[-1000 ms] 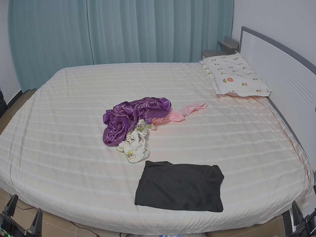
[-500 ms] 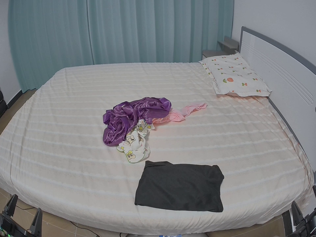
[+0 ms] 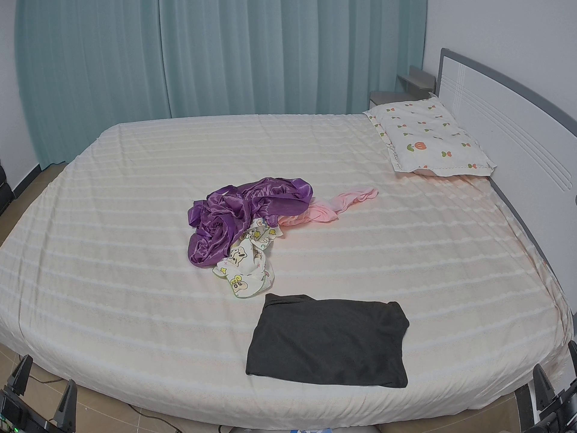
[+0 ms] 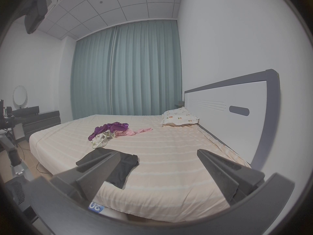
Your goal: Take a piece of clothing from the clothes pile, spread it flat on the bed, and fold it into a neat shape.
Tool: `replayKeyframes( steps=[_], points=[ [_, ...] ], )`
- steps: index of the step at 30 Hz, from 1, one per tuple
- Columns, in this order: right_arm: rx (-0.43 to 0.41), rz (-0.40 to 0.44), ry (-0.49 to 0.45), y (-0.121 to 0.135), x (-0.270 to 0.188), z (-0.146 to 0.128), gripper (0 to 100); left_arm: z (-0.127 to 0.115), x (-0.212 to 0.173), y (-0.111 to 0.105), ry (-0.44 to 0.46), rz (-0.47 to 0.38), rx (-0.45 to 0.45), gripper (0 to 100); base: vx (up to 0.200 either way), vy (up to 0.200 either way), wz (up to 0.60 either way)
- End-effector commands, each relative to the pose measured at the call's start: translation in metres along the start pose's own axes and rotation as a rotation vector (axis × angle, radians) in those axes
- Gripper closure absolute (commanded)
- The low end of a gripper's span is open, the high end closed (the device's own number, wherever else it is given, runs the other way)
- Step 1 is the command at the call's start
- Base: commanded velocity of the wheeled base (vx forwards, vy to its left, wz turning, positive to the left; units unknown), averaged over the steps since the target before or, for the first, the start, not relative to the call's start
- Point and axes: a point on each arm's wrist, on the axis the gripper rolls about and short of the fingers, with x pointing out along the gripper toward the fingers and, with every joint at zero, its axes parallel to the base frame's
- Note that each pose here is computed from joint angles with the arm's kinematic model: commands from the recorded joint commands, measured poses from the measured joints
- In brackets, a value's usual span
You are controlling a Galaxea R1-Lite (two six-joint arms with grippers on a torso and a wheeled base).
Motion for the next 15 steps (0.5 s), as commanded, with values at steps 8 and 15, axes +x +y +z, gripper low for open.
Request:
replayKeyframes(
  steps=[8, 15],
  points=[
    [0.010, 0.007, -0.005, 0.0001, -0.0004, -0.0027, 0, -0.0045, 0.0002, 0.0002, 0.000, 0.011, -0.011, 0, 0.000, 0.000, 0.00],
    [0.027, 0.004, -0.011, 0.0000, -0.0003, -0.0028, 0, -0.0047, 0.0002, 0.0005, 0.001, 0.023, -0.046, 0, 0.000, 0.000, 0.00]
  ],
)
